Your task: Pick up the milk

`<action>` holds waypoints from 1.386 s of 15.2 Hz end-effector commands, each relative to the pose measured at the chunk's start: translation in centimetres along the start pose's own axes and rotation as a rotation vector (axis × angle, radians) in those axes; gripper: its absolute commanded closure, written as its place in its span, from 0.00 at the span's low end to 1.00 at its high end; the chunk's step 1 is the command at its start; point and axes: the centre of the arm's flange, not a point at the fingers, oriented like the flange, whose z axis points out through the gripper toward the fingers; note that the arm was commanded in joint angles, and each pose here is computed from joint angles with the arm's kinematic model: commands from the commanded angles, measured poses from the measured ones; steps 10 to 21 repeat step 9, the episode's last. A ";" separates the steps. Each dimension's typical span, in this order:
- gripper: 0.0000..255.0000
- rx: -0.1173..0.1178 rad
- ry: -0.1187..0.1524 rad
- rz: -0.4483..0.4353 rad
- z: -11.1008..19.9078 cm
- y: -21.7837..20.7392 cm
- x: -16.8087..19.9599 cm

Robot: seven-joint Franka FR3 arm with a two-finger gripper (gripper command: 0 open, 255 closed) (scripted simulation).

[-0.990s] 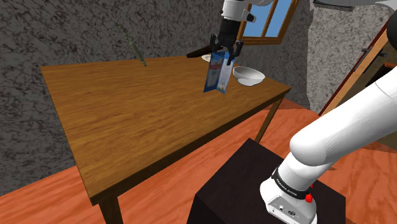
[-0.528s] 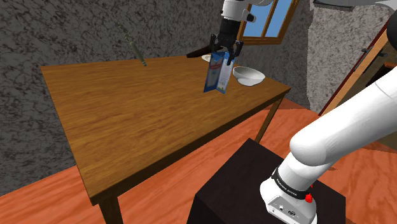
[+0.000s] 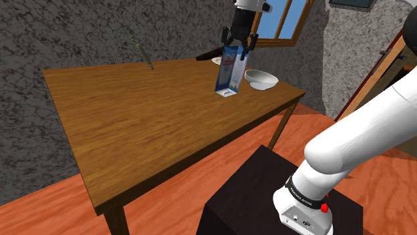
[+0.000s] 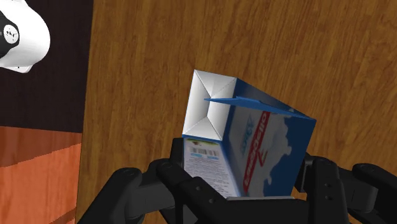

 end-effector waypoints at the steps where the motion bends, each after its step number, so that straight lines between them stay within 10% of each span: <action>1: 1.00 0.001 0.000 0.000 -1.2 0.1 0.0; 21: 1.00 0.001 0.000 0.000 -4.5 0.1 0.0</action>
